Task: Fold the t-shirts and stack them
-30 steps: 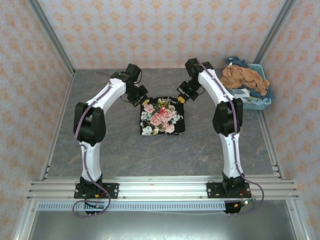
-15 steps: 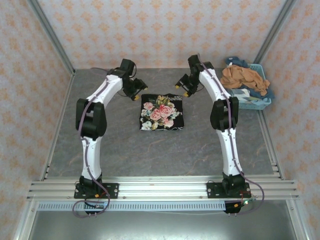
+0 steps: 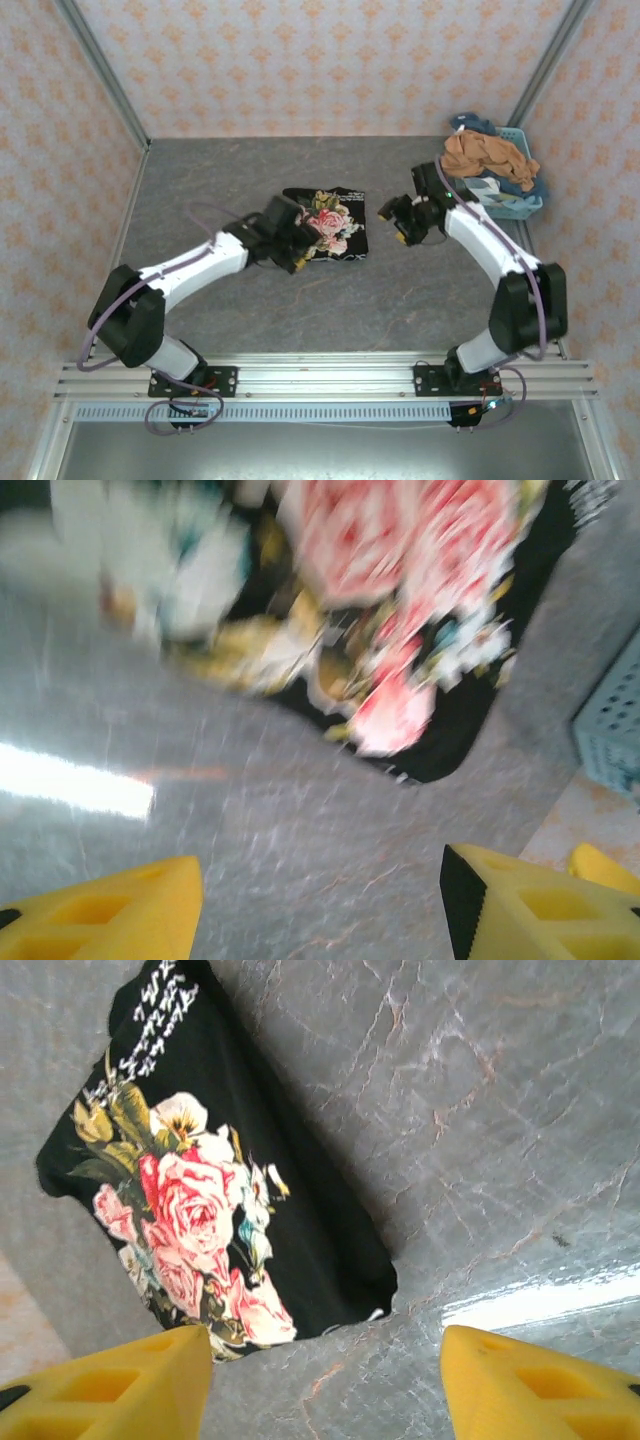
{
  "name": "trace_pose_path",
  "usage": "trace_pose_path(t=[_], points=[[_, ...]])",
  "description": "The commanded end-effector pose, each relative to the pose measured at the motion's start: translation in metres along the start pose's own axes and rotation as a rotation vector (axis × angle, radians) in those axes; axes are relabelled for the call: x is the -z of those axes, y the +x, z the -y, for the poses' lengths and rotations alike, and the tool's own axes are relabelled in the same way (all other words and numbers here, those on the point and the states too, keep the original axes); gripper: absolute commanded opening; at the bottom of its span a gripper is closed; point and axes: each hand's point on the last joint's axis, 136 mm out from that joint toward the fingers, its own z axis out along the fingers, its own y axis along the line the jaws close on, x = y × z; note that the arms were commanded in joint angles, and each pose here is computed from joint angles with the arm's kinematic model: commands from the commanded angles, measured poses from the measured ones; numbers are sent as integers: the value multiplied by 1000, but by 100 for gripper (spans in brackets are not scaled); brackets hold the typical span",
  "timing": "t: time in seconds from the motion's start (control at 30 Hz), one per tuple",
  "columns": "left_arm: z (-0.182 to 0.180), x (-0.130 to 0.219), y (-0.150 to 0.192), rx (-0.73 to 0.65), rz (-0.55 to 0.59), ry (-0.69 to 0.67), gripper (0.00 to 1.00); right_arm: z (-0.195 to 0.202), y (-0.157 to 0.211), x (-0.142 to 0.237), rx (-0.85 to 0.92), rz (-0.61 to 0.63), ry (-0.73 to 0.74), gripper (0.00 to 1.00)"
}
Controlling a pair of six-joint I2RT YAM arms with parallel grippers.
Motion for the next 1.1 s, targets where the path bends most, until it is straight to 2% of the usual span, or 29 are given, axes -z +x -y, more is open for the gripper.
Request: trace_pose_path(t=[0.0, 0.27, 0.53, 0.63, 0.73, 0.8, 0.9, 1.07], points=[[20, -13, -2, 238, 96, 154, 68, -9, 6, 2, -39, 19, -147, 64], [22, -57, -4, 342, 137, 209, 69, 3, 22, 5, -23, -25, -139, 64], [14, -82, -20, 433, 206, 209, 63, 9, 28, 6, -13, -48, -123, 64], [8, -95, -23, 469, 219, 188, 56, 10, 30, 7, -14, -51, -123, 63], [2, -107, -33, 531, 257, 216, 39, 11, 31, 7, -14, -54, -121, 63], [0, -112, -46, 555, 288, 228, 31, 11, 31, 7, -14, -56, -121, 63], [3, -108, -67, 570, 325, 232, 26, 13, 32, 7, -14, -58, -116, 62], [-10, -95, -118, 594, 408, 207, 23, 14, 32, 9, -12, -53, -115, 62]])
